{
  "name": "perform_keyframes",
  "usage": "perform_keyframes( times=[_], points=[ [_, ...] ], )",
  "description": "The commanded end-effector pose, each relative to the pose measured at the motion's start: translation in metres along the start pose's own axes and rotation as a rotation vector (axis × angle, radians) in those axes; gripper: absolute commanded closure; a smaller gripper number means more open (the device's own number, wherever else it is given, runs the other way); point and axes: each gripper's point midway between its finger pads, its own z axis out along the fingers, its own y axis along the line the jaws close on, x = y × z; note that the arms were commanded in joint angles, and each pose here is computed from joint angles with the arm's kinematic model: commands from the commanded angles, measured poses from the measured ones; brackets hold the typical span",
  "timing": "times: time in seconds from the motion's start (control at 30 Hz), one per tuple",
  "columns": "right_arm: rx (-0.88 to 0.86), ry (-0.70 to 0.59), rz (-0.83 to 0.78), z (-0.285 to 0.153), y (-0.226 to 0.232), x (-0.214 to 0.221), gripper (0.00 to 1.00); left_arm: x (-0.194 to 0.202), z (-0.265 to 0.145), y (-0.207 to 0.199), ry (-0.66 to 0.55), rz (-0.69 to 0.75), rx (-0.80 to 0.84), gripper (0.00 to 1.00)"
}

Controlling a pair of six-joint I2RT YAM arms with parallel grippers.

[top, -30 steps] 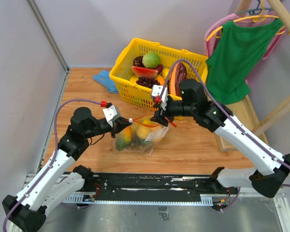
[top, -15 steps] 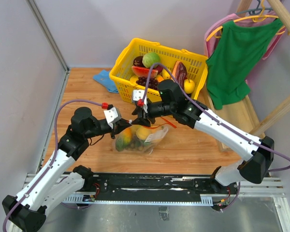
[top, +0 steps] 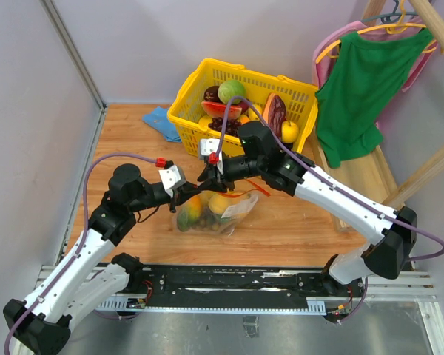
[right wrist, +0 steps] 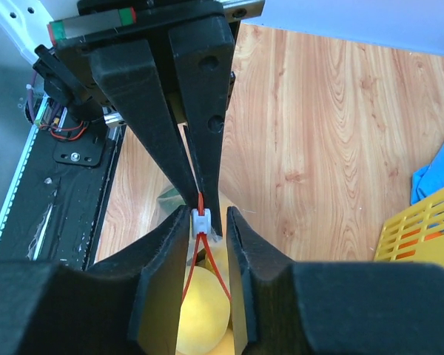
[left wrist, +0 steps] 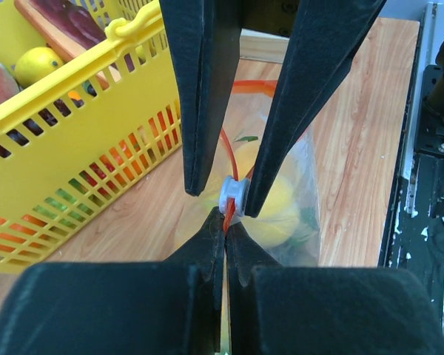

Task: Place the food in the zip-top bag and seal the zipper
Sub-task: Zip the zipper food storage bag at the center of the board.

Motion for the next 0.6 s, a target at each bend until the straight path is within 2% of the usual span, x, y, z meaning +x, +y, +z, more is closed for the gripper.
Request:
perform_keyframes(
  times=[0.0,0.1,0.23,0.37,0.57],
  points=[
    [-0.027,-0.017,-0.01,0.004,0.003,-0.01,0.73,-0.023,-0.004,-0.001,-0.058,0.058,0.009,1.0],
    [-0.026,-0.002,-0.004,0.004,0.003,-0.006,0.77,-0.023,-0.004,-0.001,-0.06,0.059,0.006,1.0],
    [-0.019,0.024,-0.006,0.002,0.003,-0.001,0.91,-0.023,-0.004,0.0,-0.059,0.057,0.001,1.0],
    [0.003,0.066,-0.018,-0.003,0.001,0.007,0.99,-0.021,-0.004,0.003,-0.054,0.05,-0.018,1.0],
    [0.053,0.112,-0.044,-0.014,-0.002,0.016,0.99,-0.02,-0.005,0.007,-0.055,0.038,-0.046,1.0]
  ],
)
